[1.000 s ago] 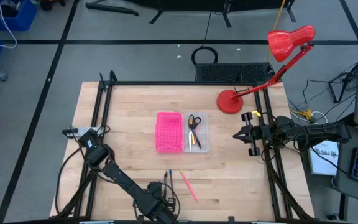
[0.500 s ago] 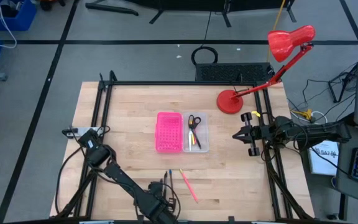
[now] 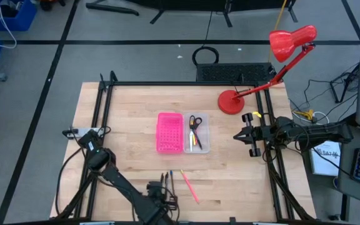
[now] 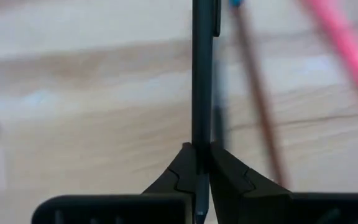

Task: Pick & place school supplies into a supply box
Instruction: Put the black pen into the supply box

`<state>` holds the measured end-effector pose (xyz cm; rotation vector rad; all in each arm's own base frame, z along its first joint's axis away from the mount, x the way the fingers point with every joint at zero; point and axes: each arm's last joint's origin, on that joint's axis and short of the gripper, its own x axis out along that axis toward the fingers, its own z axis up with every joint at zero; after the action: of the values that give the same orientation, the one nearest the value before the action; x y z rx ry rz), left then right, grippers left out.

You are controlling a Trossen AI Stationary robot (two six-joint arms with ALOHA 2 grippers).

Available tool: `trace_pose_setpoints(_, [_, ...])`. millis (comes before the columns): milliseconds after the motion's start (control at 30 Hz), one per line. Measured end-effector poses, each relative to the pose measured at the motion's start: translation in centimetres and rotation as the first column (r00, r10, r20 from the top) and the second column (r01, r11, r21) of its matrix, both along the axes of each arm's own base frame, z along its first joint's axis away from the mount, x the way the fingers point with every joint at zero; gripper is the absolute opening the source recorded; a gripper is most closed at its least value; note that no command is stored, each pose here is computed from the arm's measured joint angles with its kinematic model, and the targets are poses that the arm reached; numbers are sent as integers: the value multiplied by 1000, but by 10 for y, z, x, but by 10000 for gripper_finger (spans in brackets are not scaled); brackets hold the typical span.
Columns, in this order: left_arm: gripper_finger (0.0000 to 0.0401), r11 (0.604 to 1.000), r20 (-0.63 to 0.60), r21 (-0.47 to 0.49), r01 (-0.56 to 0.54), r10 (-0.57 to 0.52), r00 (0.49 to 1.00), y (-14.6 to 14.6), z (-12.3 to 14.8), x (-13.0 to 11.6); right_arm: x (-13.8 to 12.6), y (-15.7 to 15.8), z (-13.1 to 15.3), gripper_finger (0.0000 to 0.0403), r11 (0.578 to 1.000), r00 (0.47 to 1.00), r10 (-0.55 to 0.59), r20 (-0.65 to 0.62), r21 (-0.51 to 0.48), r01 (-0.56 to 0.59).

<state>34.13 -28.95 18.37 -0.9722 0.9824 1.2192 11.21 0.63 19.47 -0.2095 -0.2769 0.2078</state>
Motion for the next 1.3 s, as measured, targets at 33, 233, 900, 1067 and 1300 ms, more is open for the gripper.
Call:
trace_pose_setpoints(33, [25,1000,13,12,15,-15,1000,4,5,5,0,0,0,0,1000,1000,-2,2,-7,2])
trace_pose_setpoints(233, [25,974,123,139,176,-194,973,48,47,50,0,0,-1,0,999,1000,-10,2,-38,10])
trace_pose_setpoints(900, [25,980,24,89,179,-182,983,293,27,132,0,0,-1,0,1000,1000,-5,-5,-18,4])
trace_pose_setpoints(1067, [25,984,41,44,173,-175,984,298,3,133,0,0,-2,0,1000,1000,-5,-14,-20,5])
trace_pose_setpoints(1300, [26,989,67,7,151,-151,986,297,-13,133,0,0,-2,0,1000,1000,-4,-13,-16,4])
